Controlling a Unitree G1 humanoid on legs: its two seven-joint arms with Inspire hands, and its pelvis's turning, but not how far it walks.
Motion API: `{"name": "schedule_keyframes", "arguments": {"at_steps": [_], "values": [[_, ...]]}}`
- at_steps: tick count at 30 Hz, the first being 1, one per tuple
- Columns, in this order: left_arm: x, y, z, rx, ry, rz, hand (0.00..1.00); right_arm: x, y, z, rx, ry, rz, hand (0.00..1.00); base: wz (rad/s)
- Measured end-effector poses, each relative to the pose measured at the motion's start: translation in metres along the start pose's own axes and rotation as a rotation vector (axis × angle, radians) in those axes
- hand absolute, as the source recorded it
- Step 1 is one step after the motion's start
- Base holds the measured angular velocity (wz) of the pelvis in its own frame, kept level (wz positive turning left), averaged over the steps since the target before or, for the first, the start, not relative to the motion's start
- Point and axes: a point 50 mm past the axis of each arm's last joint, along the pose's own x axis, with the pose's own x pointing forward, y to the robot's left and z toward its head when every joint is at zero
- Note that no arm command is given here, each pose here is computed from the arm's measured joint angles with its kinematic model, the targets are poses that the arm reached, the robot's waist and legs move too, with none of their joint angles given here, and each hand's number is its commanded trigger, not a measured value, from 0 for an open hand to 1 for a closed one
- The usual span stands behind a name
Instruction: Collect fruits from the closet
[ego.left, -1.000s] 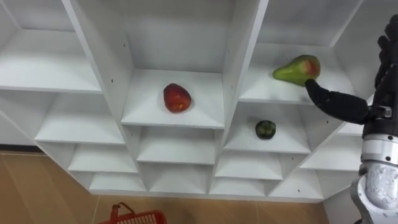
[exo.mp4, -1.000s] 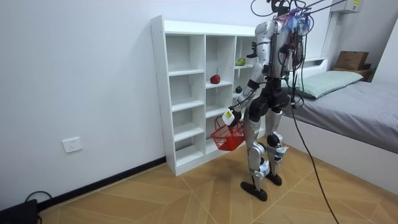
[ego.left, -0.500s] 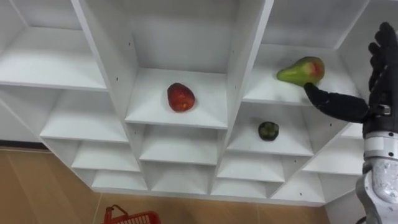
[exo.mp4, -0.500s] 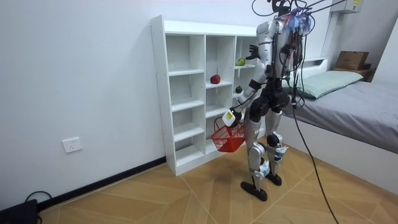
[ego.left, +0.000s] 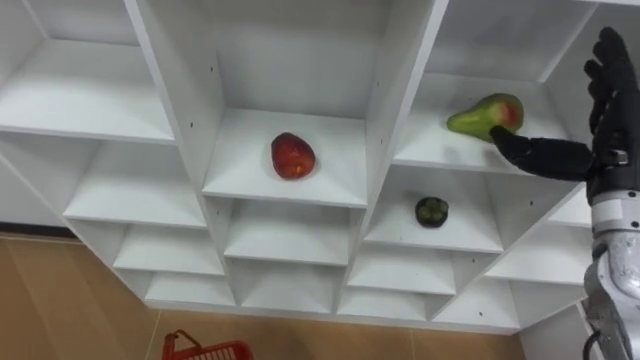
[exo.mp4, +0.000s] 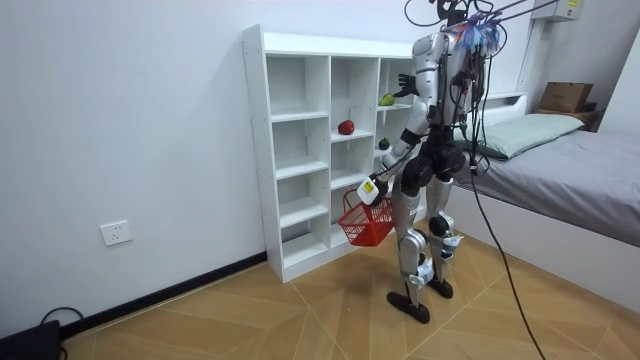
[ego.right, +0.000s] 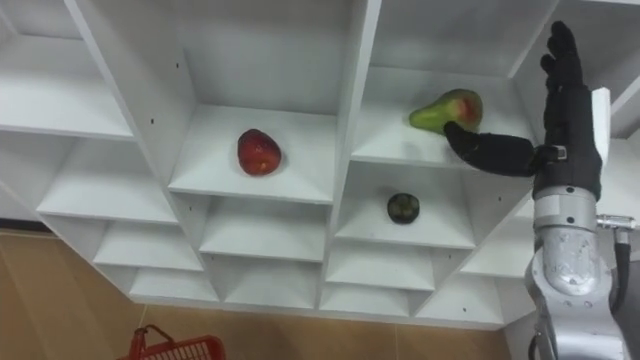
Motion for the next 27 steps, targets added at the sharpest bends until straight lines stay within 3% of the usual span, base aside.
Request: {"name": "schedule_keyframes", "arguments": {"at_steps": [14,27], "values": [[0.0,0.001,0.0,0.046,0.0,0.028,1.0,0.015,0.004,0.014,-0.027,-0.066,0.04,0.0,0.0],[0.001,0.003,0.006,0.071,-0.018,0.021,1.0,0.021,0.003,0.001,-0.059,0.021,0.106,0.0,0.01]]}}
